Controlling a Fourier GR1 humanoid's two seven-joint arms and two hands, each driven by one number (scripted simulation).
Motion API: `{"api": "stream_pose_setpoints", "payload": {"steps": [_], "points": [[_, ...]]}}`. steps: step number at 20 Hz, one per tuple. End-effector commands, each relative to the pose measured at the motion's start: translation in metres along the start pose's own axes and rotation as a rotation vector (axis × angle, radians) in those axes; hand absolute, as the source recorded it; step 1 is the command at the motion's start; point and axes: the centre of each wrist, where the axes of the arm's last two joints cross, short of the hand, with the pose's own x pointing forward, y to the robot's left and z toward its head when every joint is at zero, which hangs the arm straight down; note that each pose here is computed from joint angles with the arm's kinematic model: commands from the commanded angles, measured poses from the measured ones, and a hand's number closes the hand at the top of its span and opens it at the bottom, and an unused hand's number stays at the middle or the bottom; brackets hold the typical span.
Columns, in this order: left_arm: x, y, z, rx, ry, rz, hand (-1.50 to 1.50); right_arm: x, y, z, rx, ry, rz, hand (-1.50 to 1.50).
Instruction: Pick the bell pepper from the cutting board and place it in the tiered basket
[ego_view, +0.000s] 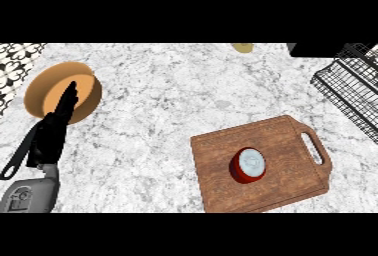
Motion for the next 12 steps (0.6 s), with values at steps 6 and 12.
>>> {"api": "stream_pose_setpoints", "payload": {"steps": [6, 12], "points": [[-0.012, 0.007, -0.001, 0.007, 0.025, 0.001, 0.00, -0.023, 0.022, -0.002, 0.001, 0.032, -0.219, -1.50], [-0.001, -0.002, 0.014, 0.005, 0.001, 0.010, 0.00, -0.014, 0.014, 0.007, -0.134, 0.006, -0.348, -1.50]]}}
